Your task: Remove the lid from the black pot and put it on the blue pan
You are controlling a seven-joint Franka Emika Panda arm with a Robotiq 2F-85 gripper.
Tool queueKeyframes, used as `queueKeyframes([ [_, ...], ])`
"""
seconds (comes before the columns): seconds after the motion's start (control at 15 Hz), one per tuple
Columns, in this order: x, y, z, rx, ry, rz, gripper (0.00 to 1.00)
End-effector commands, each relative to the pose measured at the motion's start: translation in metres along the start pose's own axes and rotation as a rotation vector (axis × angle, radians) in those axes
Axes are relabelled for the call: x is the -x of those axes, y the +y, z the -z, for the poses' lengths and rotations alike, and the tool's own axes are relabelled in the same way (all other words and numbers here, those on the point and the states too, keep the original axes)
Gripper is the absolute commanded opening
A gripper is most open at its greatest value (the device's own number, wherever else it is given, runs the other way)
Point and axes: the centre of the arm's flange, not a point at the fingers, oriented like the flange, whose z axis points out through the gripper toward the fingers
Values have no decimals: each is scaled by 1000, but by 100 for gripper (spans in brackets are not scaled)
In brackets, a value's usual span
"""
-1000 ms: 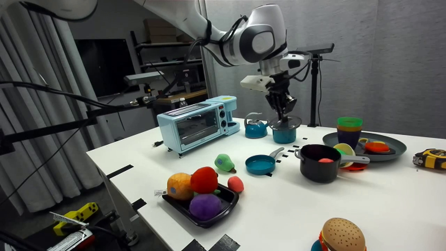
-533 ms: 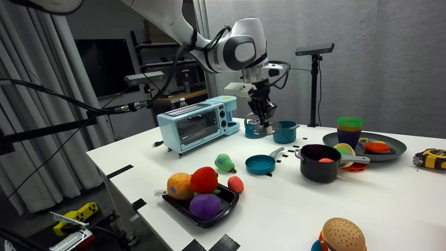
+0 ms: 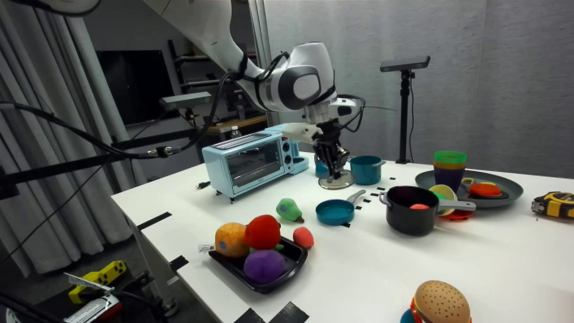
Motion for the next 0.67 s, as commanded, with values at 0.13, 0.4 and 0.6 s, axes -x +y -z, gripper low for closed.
queueKeyframes([
  [0.13,33,12,2,13,19,16,4],
  [0.4,44,17,-6,19,17,15,4],
  [0.6,49,19,-18,19,16,14,4],
])
